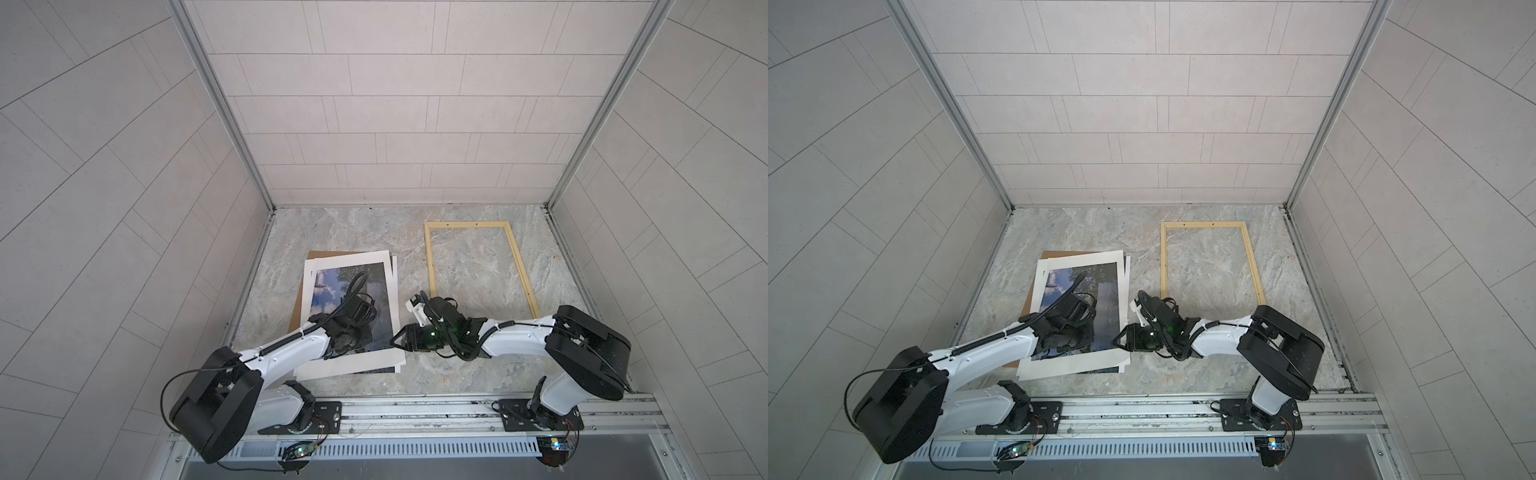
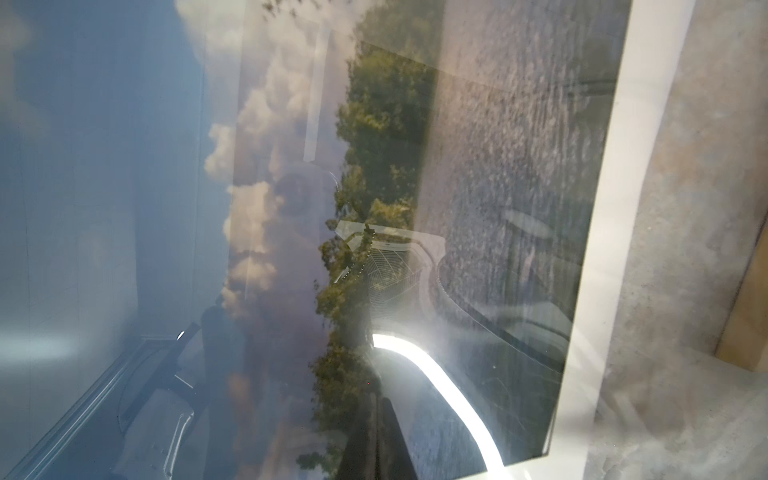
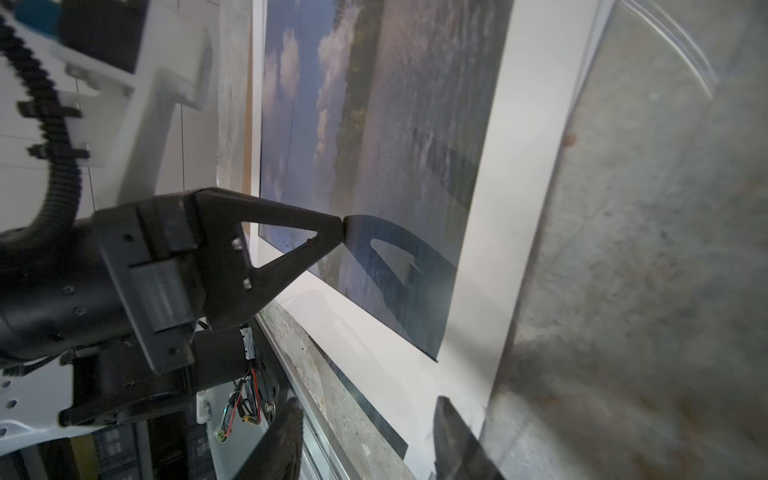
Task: Put the photo into the frame
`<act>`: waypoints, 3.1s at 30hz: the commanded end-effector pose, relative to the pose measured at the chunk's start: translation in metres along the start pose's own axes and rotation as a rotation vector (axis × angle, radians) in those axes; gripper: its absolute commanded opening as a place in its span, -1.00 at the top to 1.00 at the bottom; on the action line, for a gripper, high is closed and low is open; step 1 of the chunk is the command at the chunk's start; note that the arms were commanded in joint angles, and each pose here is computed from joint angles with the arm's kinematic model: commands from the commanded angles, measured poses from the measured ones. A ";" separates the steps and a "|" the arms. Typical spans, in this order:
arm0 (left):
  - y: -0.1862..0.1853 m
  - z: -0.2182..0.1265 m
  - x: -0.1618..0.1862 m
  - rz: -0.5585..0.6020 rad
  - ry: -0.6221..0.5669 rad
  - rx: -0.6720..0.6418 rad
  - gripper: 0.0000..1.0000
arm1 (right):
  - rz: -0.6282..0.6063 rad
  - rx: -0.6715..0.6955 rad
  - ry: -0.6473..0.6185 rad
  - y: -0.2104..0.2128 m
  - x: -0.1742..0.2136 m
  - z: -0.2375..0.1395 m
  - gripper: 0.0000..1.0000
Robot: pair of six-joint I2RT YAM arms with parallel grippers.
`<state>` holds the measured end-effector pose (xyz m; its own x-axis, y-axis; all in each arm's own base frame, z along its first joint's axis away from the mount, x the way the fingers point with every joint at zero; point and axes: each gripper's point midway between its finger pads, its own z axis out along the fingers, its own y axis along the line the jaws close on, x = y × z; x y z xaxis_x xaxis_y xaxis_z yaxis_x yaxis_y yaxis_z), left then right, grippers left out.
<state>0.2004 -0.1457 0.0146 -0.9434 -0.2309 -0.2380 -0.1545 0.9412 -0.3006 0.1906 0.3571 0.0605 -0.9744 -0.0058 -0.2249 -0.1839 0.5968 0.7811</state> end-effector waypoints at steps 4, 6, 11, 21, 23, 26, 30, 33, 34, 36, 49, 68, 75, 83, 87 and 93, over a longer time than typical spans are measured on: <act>0.021 0.006 0.027 0.001 0.089 -0.058 1.00 | 0.000 -0.075 0.005 0.013 -0.002 0.008 0.25; 0.020 0.006 0.027 0.002 0.088 -0.053 1.00 | 0.019 -0.093 0.013 0.011 0.000 0.012 0.50; 0.009 -0.003 0.016 0.006 0.060 -0.026 1.00 | 0.033 -0.103 0.008 0.006 0.005 0.011 0.85; -0.018 -0.062 -0.023 0.030 -0.067 0.006 0.94 | -0.178 0.045 -0.153 0.011 -0.012 -0.043 1.00; -0.023 -0.075 -0.031 0.031 -0.101 0.020 0.93 | -0.178 0.061 -0.219 0.009 -0.019 -0.062 1.00; -0.028 -0.093 -0.041 0.039 -0.146 0.025 0.91 | -0.136 -0.015 -0.356 0.011 -0.031 -0.086 1.00; -0.032 -0.114 -0.054 0.064 -0.206 0.034 0.90 | -0.017 -0.068 -0.460 0.001 -0.047 -0.123 1.00; -0.038 -0.120 -0.058 0.066 -0.204 0.054 0.90 | 0.011 -0.063 -0.516 -0.003 -0.055 -0.155 1.00; -0.042 -0.120 -0.058 0.065 -0.193 0.069 0.90 | 0.017 -0.045 -0.539 -0.007 -0.058 -0.168 1.00; -0.050 -0.118 -0.058 0.104 -0.173 0.104 0.90 | 0.014 0.022 -0.551 -0.019 -0.060 -0.189 1.00; -0.098 -0.060 -0.022 0.051 0.079 0.399 0.30 | 0.297 0.245 -0.483 -0.133 -0.037 -0.216 1.00; -0.087 -0.014 0.012 -0.062 0.118 0.405 -0.09 | 0.467 0.172 -0.569 -0.165 -0.046 -0.235 1.00; -0.084 -0.005 0.011 -0.062 0.119 0.360 -0.09 | 0.380 0.364 -0.455 -0.177 -0.025 -0.240 0.05; -0.089 -0.001 0.005 -0.057 0.103 0.358 -0.10 | 0.402 0.426 -0.353 -0.191 0.000 -0.221 -0.29; -0.092 0.001 0.005 -0.053 0.111 0.360 -0.10 | 0.371 0.437 -0.369 -0.191 0.005 -0.223 -0.38; -0.096 0.005 0.009 -0.040 0.134 0.361 -0.08 | 0.380 0.424 -0.361 -0.189 0.009 -0.222 -0.40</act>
<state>0.2033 -0.2319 0.0306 -0.9726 -0.2149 -0.0893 -0.1179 0.7859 -0.6070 0.1953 0.0672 0.0464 -0.8327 0.5039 -0.2296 0.2963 0.7557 0.5841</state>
